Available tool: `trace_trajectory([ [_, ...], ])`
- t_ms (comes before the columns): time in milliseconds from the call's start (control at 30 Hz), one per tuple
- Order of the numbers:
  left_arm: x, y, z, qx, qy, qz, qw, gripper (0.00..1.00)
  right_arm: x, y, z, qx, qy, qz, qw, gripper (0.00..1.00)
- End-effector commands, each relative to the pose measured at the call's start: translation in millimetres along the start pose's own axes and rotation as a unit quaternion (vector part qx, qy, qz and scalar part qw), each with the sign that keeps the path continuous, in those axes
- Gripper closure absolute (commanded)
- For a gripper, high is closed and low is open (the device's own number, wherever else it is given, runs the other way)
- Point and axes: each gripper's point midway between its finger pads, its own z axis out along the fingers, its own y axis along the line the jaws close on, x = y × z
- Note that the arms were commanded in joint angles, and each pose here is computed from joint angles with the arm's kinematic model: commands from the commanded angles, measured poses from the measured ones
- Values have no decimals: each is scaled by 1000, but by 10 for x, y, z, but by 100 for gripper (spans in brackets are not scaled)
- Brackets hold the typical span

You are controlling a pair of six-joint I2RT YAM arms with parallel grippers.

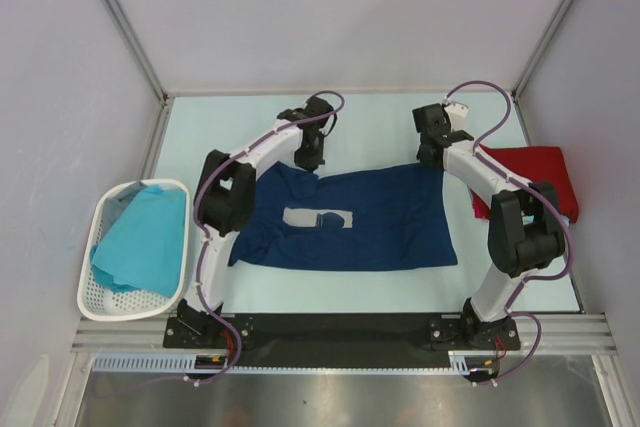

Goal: Fold and stack the t-shirts
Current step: Grap the side of the flattened tshirt furthest away from the robot with both arms

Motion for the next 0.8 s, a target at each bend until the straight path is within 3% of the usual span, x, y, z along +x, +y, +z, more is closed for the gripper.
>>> trace_trajectory([
  [0,-187,-1,-337,4,-44,-2,999,100,-125,27,-55,-3,-23,8,1000,100],
  [67,-197,7,-366,4,-47,-2,999,97,-113,41,-57,-4,-22,7,1000,100],
  [133,-198,14,-393,2,-49,-2,999,80,-106,42,-57,-4,-22,6,1000,100],
  [267,-240,-20,-482,11,-58,-1,998,64,-104,45,-67,-4,-23,6,1000,100],
  [767,14,-222,-331,18,-29,24,999,63,-97,26,-79,-3,-24,7,1000,100],
])
